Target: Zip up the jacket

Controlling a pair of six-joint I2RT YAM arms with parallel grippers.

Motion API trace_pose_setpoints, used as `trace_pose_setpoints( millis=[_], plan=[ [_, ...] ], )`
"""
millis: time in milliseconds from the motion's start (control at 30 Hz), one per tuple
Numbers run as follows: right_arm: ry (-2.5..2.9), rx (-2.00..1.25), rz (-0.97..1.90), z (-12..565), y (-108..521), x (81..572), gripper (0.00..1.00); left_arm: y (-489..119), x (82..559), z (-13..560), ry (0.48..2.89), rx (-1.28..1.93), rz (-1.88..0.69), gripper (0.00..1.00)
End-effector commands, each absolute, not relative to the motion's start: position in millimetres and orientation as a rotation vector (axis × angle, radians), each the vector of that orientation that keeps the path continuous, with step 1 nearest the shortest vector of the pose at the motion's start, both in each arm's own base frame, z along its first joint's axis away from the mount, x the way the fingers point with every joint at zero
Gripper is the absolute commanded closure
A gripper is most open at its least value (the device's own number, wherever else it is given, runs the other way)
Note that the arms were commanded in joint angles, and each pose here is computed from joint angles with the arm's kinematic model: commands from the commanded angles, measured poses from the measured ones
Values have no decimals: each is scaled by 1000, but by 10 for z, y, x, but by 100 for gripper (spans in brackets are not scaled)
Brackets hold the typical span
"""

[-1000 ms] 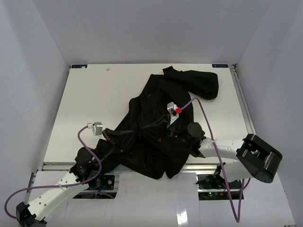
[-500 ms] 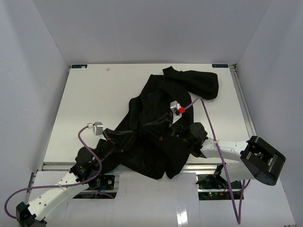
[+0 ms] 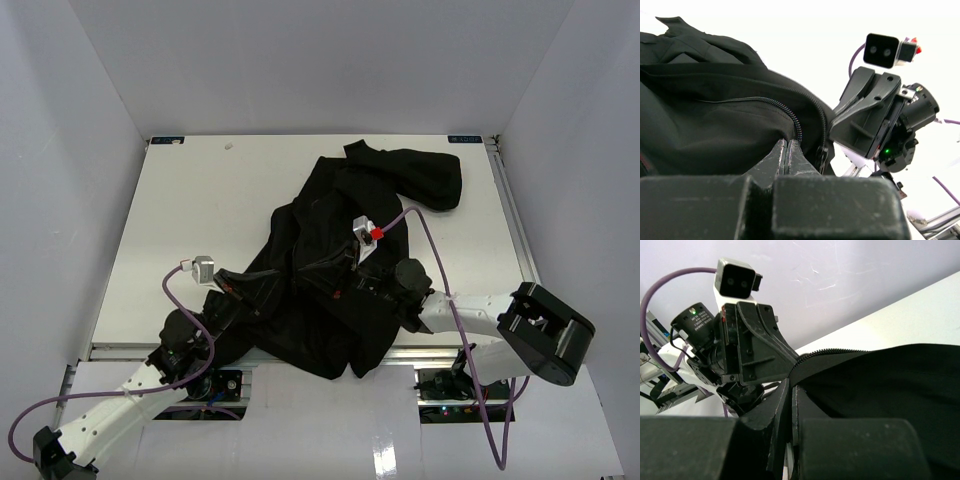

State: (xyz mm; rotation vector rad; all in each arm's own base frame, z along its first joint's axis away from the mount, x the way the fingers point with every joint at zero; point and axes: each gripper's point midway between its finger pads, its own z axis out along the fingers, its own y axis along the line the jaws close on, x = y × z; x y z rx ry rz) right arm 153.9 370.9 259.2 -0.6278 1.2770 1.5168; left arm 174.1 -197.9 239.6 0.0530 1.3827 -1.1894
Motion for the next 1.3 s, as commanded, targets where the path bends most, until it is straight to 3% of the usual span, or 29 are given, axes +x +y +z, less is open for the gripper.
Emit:
trace_pose_setpoints(
  millis=[0, 1267],
  plan=[
    [885, -580, 1584, 3381, 3537, 1361, 92, -1956, 1706, 2718, 1315, 51, -1216, 100],
    [899, -538, 1520, 3371, 3574, 1521, 92, -1954, 1818, 2634, 1381, 87, -1093, 100]
  ],
)
